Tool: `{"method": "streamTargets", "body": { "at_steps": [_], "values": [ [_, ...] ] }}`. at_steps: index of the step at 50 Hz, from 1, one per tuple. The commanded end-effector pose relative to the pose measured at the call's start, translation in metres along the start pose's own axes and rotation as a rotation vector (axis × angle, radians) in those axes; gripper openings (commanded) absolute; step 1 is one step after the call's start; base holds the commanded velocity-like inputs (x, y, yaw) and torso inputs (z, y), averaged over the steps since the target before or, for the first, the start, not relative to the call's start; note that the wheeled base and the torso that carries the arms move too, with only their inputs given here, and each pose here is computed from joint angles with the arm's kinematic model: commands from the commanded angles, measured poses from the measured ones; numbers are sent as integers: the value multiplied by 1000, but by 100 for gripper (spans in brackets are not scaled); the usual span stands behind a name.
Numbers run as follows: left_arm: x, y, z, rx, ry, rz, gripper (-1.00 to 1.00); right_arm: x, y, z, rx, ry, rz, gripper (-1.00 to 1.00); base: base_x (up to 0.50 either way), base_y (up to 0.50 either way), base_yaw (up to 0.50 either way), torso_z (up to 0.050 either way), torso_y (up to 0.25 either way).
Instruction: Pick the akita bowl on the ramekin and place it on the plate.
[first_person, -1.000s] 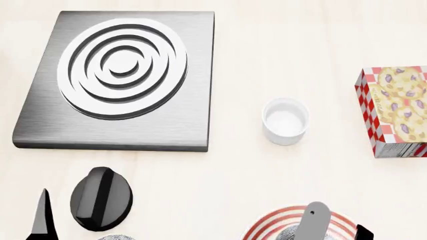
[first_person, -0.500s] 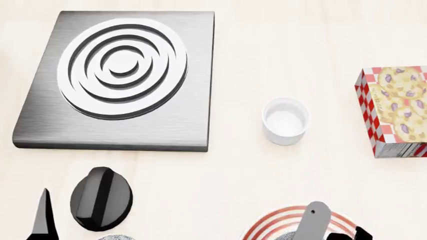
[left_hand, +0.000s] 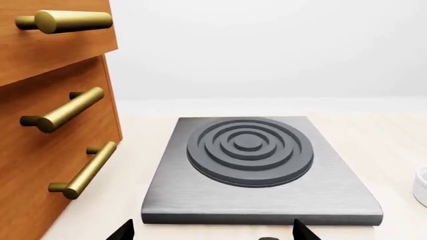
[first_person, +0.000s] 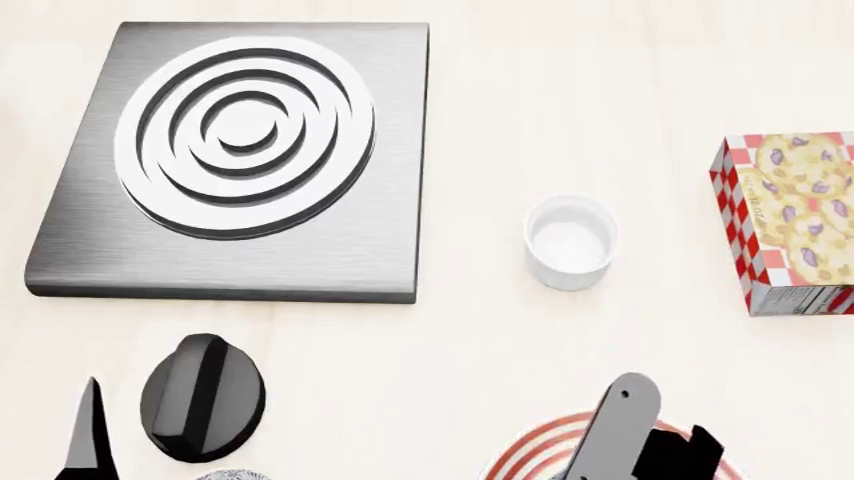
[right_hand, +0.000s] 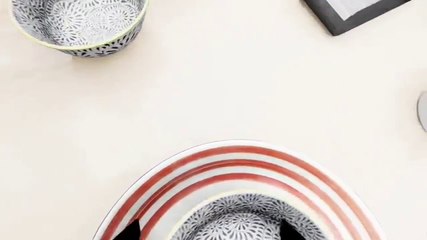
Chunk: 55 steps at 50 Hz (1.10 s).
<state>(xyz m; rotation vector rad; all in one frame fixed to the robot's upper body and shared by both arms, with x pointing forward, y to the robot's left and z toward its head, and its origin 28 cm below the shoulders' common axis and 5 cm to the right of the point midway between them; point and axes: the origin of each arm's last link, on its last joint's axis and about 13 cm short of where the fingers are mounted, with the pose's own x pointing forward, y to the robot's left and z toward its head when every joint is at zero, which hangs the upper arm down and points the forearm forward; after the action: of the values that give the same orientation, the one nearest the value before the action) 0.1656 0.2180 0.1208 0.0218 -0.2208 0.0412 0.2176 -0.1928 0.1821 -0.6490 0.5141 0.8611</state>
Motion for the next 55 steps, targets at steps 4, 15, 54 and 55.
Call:
{"method": "streamTargets", "body": {
  "at_steps": [4,15,54,55],
  "values": [
    [0,1,0,0,-1,3,100,4,1,7,5,-114,14,100,0,0,0,0,0],
    [-1,0,1,2,-1,1,100,-1,3,21,14,-276,-31,100,0,0,0,0,0],
    [-3,-3,0,4,-3,-16,100,2,-11,33,202,-802,-683,100,0,0,0,0,0],
    [-3,-3,0,6,-3,-16,100,2,-12,33,213,-824,-714,100,0,0,0,0,0]
  ]
}}
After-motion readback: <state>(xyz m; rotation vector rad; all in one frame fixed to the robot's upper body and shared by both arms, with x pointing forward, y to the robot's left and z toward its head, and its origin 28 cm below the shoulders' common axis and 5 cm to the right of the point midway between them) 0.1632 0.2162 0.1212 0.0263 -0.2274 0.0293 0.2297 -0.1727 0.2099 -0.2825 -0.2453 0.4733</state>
